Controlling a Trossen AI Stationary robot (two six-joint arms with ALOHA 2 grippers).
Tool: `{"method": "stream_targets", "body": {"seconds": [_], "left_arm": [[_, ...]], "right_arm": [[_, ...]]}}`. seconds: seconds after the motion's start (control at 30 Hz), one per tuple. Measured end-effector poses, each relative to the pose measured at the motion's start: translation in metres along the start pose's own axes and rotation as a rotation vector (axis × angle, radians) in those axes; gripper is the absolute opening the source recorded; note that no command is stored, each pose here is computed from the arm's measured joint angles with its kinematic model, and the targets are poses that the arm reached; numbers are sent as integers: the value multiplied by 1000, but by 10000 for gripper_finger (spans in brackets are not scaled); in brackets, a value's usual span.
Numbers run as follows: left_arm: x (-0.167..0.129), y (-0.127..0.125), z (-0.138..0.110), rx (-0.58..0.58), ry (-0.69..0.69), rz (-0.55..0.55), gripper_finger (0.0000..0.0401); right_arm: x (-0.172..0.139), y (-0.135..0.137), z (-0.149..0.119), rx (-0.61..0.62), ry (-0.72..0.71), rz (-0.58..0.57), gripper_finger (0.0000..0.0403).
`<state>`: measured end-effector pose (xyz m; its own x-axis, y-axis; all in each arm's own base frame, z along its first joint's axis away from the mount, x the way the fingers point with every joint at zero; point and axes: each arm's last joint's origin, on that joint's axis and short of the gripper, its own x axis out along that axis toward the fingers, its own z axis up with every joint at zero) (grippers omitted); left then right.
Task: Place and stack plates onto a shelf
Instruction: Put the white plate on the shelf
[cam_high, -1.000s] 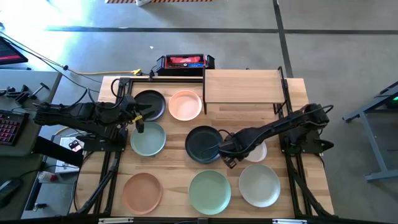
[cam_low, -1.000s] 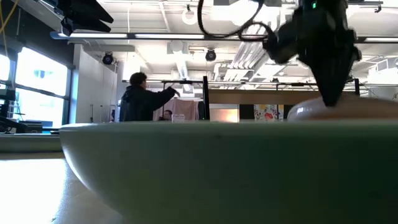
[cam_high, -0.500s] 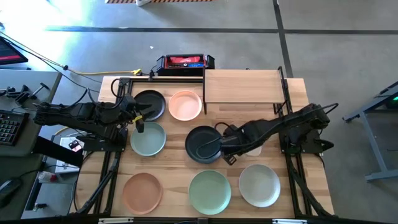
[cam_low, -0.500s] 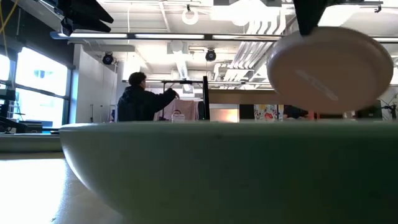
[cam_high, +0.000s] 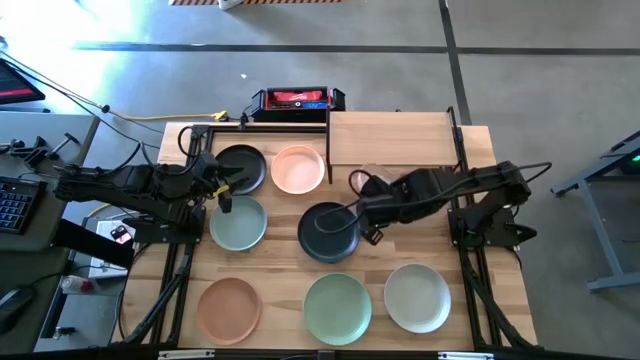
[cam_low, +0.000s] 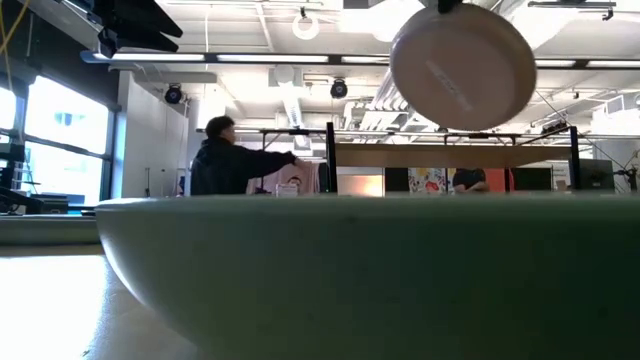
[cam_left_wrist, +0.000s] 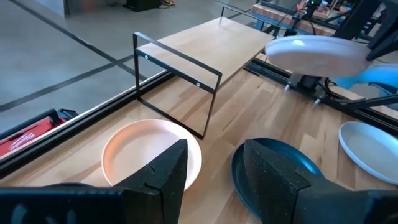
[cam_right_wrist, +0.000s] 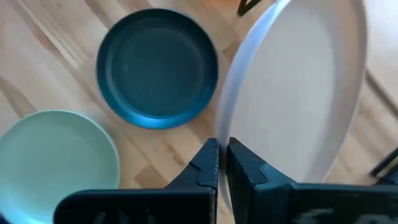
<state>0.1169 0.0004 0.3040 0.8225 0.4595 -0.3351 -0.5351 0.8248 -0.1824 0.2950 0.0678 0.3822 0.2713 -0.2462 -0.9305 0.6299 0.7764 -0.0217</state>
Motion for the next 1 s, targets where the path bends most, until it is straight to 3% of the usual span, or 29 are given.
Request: {"method": "stream_targets", "body": {"seconds": [0.3, 0.7, 1.0], "left_arm": [[0, 0, 0, -2, -5, 9, 147], [0, 1, 1, -34, -19, 36, 147], [0, 1, 1, -56, -20, 36, 147]], "right_arm": [[-3, -24, 16, -107, -26, -18, 0], [-41, -79, 20, -108, -212, -95, 0], [-36, -95, 30, -196, -213, -177, 0]]}}
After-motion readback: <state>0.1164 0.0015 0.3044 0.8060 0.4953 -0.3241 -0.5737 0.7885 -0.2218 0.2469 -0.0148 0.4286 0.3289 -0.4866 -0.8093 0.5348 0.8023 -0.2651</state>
